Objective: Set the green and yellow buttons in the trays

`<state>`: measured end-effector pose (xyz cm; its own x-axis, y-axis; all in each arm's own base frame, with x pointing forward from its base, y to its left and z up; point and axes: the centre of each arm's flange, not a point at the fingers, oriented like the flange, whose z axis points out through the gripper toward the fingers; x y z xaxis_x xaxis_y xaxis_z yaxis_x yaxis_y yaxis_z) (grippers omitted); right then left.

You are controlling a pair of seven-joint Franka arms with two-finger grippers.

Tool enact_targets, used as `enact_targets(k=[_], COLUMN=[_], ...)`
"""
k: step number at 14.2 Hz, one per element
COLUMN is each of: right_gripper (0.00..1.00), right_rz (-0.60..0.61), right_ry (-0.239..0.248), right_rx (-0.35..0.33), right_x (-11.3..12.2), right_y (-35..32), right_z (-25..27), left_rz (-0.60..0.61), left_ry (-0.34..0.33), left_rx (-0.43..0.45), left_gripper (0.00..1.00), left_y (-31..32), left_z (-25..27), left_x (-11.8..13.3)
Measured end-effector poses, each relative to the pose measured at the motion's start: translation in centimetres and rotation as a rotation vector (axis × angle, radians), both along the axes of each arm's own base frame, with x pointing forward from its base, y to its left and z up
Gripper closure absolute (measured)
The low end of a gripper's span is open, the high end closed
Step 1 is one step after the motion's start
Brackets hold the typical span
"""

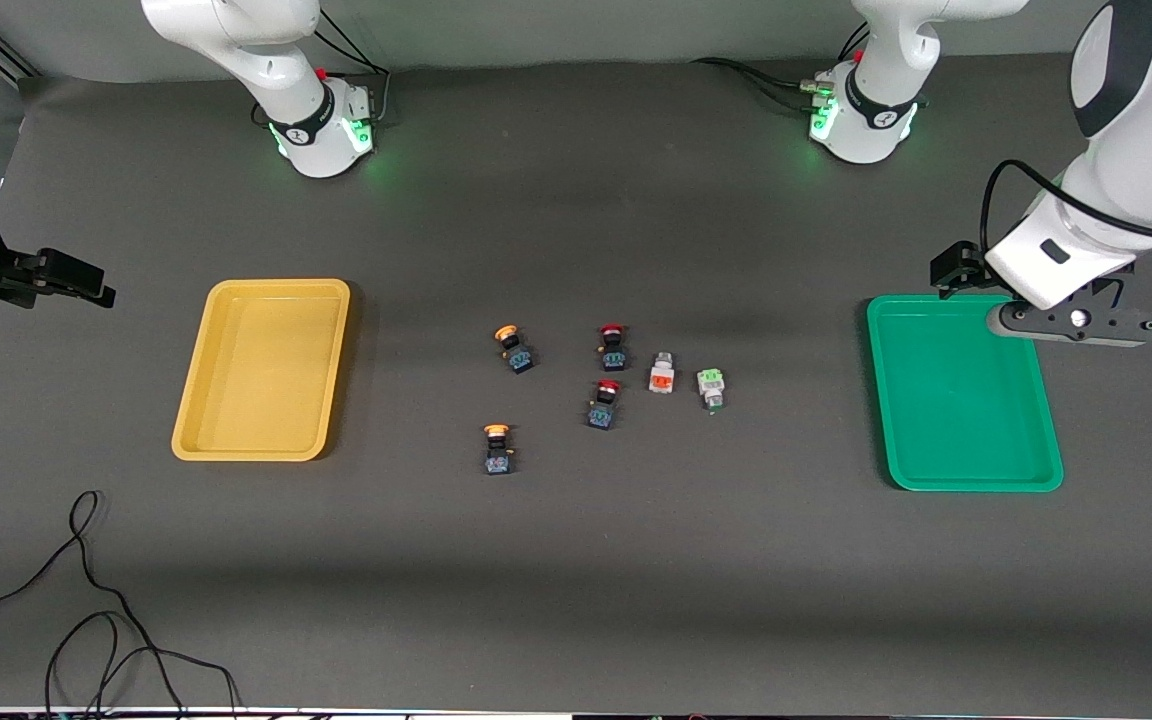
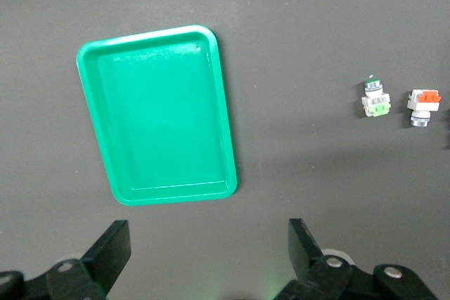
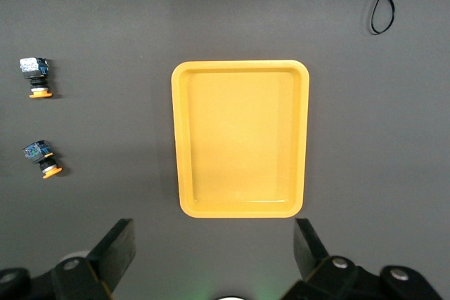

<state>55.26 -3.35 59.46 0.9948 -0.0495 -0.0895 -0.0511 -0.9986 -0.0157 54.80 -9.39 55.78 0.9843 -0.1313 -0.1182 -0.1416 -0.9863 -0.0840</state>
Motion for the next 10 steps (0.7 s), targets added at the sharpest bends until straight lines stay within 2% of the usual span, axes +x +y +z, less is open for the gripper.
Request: enact_targets(k=[6, 10], right_gripper=[0.0, 0.0], right_rz=[0.039, 0.156], right_ry=[0.008, 0.016], right_rx=[0.003, 0.015], right_x=[0.3, 0.4], right_y=[2.2, 10.0], right_z=[-0.5, -3.0], left_rz=[0.003, -0.007], left_ry=[0.035, 0.054], left_rx=[0.004, -0.001], left_gripper=[0.0, 0.01], left_y=[1.0, 1.1], left_z=[-0.5, -0.8], left_x=[0.0, 0.0])
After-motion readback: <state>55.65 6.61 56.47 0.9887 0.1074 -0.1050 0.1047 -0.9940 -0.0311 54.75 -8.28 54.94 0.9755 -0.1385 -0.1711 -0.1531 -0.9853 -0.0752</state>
